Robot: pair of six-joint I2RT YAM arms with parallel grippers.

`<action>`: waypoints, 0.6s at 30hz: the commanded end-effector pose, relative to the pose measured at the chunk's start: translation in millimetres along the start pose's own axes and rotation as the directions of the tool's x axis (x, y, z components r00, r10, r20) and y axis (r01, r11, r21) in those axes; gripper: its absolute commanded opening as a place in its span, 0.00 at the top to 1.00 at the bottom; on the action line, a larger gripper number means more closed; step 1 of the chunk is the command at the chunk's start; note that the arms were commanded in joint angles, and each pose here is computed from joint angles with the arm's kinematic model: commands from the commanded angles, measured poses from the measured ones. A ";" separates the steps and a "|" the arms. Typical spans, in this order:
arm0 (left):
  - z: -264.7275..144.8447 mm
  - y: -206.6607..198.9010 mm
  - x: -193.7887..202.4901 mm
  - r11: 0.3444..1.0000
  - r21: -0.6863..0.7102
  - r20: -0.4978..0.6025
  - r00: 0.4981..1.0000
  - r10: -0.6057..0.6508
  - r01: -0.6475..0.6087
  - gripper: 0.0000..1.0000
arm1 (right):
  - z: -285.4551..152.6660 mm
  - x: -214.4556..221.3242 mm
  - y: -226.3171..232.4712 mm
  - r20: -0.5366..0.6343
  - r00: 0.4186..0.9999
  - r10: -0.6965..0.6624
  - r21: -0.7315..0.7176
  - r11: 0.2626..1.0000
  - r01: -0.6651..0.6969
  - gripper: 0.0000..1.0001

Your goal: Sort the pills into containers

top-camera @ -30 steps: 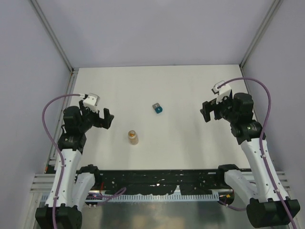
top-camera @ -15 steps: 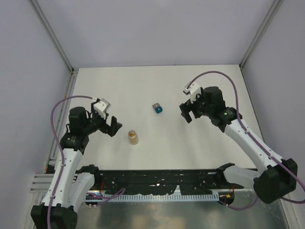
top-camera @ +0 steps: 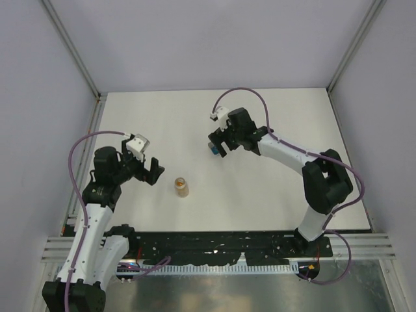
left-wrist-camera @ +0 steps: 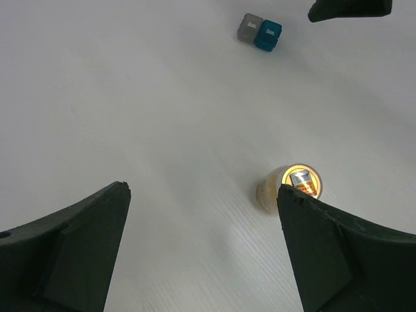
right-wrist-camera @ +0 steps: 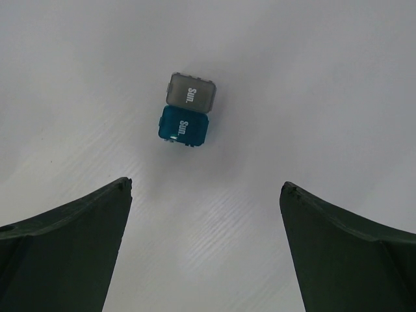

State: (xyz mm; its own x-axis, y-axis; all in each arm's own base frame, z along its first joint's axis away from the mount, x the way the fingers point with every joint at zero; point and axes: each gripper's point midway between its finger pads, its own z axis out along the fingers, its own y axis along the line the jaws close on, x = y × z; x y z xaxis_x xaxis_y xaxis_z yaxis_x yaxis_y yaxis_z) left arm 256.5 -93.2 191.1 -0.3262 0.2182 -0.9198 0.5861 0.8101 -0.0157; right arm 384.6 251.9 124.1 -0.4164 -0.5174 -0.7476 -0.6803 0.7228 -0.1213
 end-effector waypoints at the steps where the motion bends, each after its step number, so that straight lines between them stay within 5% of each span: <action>1: 1.0 5.4 -7.2 0.999 -0.029 0.038 0.999 0.031 -0.030 0.01 | 19.4 -38.3 3.3 0.075 0.996 0.043 0.015 0.999 -0.044 0.02; 18: -0.8 1.9 -8.8 0.999 -0.023 0.059 0.998 0.027 -0.026 0.01 | 84.2 4.6 21.2 -0.140 0.986 0.092 0.029 0.996 -0.089 0.12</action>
State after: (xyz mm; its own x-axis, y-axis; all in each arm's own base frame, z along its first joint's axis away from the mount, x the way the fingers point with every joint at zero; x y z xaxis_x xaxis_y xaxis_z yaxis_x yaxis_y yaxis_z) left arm 255.6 -90.0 189.1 -0.3154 0.2197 -0.9232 0.5701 0.8216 0.0008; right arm 408.9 303.0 52.4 -0.5537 -0.5299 -0.6424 -0.6573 0.7517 -0.0536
